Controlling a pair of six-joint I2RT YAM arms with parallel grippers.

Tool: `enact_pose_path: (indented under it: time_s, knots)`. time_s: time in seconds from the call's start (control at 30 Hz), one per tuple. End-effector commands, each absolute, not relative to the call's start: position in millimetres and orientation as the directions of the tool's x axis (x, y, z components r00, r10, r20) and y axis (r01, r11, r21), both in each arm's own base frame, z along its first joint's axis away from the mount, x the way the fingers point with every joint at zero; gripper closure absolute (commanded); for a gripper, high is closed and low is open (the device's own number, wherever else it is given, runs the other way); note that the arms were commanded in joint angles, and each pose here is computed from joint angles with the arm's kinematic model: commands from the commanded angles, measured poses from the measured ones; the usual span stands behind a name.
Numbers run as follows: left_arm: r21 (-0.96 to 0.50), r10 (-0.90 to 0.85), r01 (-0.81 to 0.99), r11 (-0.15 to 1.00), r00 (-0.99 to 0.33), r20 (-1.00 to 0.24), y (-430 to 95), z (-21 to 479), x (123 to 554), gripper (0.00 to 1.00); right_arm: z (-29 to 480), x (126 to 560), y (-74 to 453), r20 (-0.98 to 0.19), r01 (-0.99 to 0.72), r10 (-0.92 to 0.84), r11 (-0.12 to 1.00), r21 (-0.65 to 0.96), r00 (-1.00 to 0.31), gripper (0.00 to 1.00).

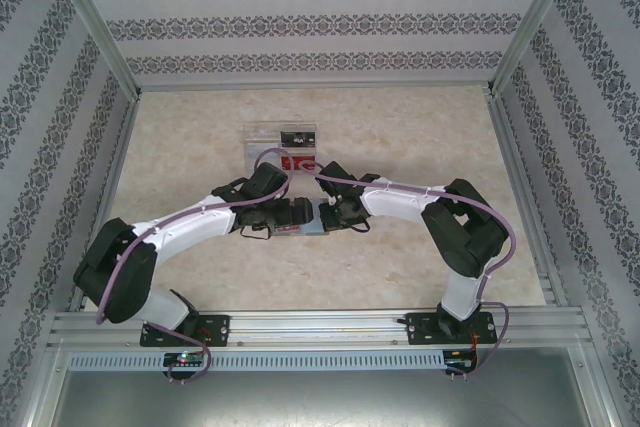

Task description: Take the credit cards out of the card holder

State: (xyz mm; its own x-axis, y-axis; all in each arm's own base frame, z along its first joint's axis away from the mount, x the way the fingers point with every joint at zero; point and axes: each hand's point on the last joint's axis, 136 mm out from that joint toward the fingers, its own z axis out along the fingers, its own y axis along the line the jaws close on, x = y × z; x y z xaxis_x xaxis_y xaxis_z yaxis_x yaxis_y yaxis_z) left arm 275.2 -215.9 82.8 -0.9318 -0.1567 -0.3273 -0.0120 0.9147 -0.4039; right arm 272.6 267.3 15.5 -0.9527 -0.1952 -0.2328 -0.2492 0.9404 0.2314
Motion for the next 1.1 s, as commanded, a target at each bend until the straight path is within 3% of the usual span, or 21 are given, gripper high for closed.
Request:
enact_pose_path:
  time_s: [0.0, 0.07, 0.13, 0.3, 0.37, 0.63, 1.07]
  knots:
    - [-0.339, -0.166, -0.041, 0.940, -0.922, -0.349, -191, 84, 271, 0.00, 42, 290, 274, -0.316, -0.247, -0.161, 0.935, 0.255, -0.935, 0.97]
    - [-0.348, -0.180, -0.052, 0.936, -0.921, -0.347, -187, 82, 271, 0.05, 55, 293, 282, -0.340, -0.257, -0.153, 0.923, 0.286, -0.928, 0.94]
    - [-0.352, -0.192, -0.065, 0.934, -0.921, -0.339, -184, 79, 271, 0.16, 68, 296, 293, -0.358, -0.270, -0.146, 0.905, 0.327, -0.922, 0.90]
    - [-0.344, -0.200, -0.087, 0.935, -0.930, -0.309, -178, 62, 273, 0.75, 90, 298, 327, -0.362, -0.277, -0.107, 0.845, 0.458, -0.926, 0.89]
    - [-0.336, -0.199, -0.094, 0.937, -0.935, -0.294, -176, 55, 273, 0.87, 92, 298, 338, -0.343, -0.256, -0.076, 0.817, 0.517, -0.936, 0.89]
    - [-0.325, -0.194, -0.104, 0.940, -0.946, -0.258, -172, 38, 272, 0.92, 74, 294, 368, -0.212, -0.155, -0.019, 0.746, 0.648, -0.977, 0.88]
    - [-0.334, -0.194, -0.114, 0.936, -0.956, -0.218, -175, 25, 268, 0.92, 33, 290, 364, -0.093, -0.055, 0.003, 0.787, 0.614, -0.996, 0.85]
